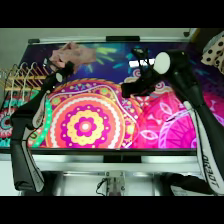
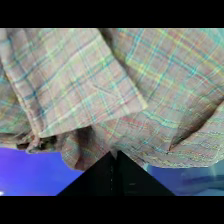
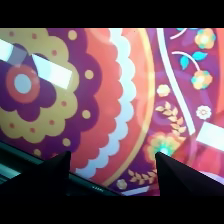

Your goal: Fold the shirts.

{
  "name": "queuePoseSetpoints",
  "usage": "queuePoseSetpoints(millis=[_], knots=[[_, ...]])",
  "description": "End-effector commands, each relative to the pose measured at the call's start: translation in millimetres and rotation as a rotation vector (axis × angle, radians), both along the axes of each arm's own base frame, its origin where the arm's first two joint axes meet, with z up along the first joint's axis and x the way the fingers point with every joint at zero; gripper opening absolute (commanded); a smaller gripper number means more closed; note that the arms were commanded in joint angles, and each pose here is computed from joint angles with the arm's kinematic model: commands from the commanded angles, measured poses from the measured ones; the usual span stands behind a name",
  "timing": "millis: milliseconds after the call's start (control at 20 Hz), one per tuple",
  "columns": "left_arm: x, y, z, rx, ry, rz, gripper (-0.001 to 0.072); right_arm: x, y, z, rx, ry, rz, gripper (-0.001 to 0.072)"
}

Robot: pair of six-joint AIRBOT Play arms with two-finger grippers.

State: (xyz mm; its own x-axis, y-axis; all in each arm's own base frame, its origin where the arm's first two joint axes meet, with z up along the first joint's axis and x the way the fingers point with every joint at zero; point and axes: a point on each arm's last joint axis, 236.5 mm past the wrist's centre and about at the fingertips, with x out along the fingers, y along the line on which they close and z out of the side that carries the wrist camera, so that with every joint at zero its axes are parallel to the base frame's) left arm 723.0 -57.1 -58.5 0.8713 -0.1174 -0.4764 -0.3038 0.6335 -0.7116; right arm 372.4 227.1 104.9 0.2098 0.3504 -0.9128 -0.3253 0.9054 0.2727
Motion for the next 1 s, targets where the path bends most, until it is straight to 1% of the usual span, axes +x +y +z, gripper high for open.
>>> queuePoseSetpoints(millis=[0, 200, 300, 400, 500, 550, 700, 750, 850, 950], knots=[[3, -3, 26, 0.005, -0.043, -0.007, 0.0026, -1, 1, 0, 0.002, 0.003, 0.001, 0.0635], [-1, -23, 119, 0.15, -0.191, -0.104, 0.0025, 9, -8, -1, -0.037, -0.039, 0.0, 0.0635], [-14, -44, 194, 0.231, -0.311, -0.16, 0.0025, 23, -12, 2, -0.058, -0.106, 0.002, 0.0635], [-43, -68, 288, 0.336, -0.466, -0.218, 0.0025, 32, -18, 6, -0.077, -0.15, -0.009, 0.0635], [-92, -88, 392, 0.426, -0.643, -0.251, 0.0025, 32, -27, 16, -0.102, -0.185, -0.018, 0.0635], [-126, -97, 445, 0.45, -0.73, -0.262, 0.0025, 32, -37, 29, -0.126, -0.227, -0.027, 0.0635], [-244, -116, 563, 0.474, -0.914, -0.322, 0.0026, 26, -81, 92, -0.211, -0.413, -0.092, 0.0635], [-286, -123, 590, 0.473, -0.955, -0.359, 0.0026, 17, -97, 120, -0.224, -0.486, -0.126, 0.0635], [-349, -140, 607, 0.48, -0.965, -0.466, 0.0026, -6, -125, 171, -0.208, -0.609, -0.206, 0.0635], [-379, -161, 584, 0.489, -0.871, -0.609, 0.0026, -40, -139, 208, -0.123, -0.67, -0.284, 0.0635]])
